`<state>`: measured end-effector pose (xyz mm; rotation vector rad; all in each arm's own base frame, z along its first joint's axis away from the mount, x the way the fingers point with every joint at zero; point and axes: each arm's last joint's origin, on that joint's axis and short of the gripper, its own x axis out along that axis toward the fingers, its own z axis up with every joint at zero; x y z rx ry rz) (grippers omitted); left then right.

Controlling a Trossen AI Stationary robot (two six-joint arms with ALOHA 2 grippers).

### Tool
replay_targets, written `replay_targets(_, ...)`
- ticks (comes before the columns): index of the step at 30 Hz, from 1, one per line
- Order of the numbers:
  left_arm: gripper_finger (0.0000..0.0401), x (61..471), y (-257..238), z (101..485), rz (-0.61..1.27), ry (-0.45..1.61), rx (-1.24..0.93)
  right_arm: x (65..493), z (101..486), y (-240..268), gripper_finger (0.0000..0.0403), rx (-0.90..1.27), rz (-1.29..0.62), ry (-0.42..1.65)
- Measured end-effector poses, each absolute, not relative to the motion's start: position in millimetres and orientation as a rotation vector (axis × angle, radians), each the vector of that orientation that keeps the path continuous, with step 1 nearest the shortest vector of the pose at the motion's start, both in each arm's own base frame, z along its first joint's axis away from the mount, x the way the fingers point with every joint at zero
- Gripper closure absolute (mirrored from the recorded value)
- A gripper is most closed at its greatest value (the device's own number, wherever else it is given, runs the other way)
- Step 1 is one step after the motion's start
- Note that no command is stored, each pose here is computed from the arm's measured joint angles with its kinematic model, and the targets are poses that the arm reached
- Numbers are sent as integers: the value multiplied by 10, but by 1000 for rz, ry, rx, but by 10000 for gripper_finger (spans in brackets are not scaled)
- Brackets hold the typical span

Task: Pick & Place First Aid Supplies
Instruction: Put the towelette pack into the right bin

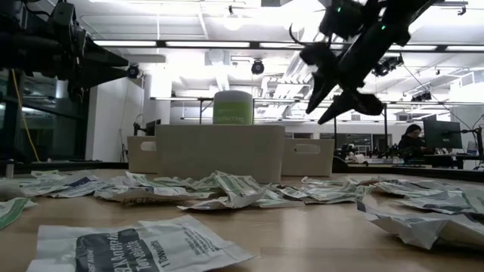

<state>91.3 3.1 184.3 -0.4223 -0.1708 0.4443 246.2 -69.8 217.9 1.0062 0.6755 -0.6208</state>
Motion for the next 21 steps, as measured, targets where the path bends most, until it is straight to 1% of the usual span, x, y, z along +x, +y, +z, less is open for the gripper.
replay_targets(3, 270, 913, 31, 1843, 444, -171, -422, 2504, 2141, -469, 253, 1017, -564, 744)
replay_targets(7, 270, 913, 30, 1844, 444, -171, -422, 2558, 2079, -238, 259, 1047, -554, 791)
replay_targets(10, 270, 913, 30, 1843, 444, -171, -422, 2558, 2030, -105, 260, 1115, -601, 819)
replay_targets(13, 270, 913, 30, 1843, 444, -171, -422, 2513, 1972, 6, 260, 1197, -699, 863)
replay_targets(17, 270, 913, 30, 1842, 444, -170, -422, 2444, 1908, 112, 260, 1217, -781, 937)
replay_targets(21, 270, 913, 30, 1842, 444, -171, -422, 2407, 1859, 158, 261, 1184, -808, 998)
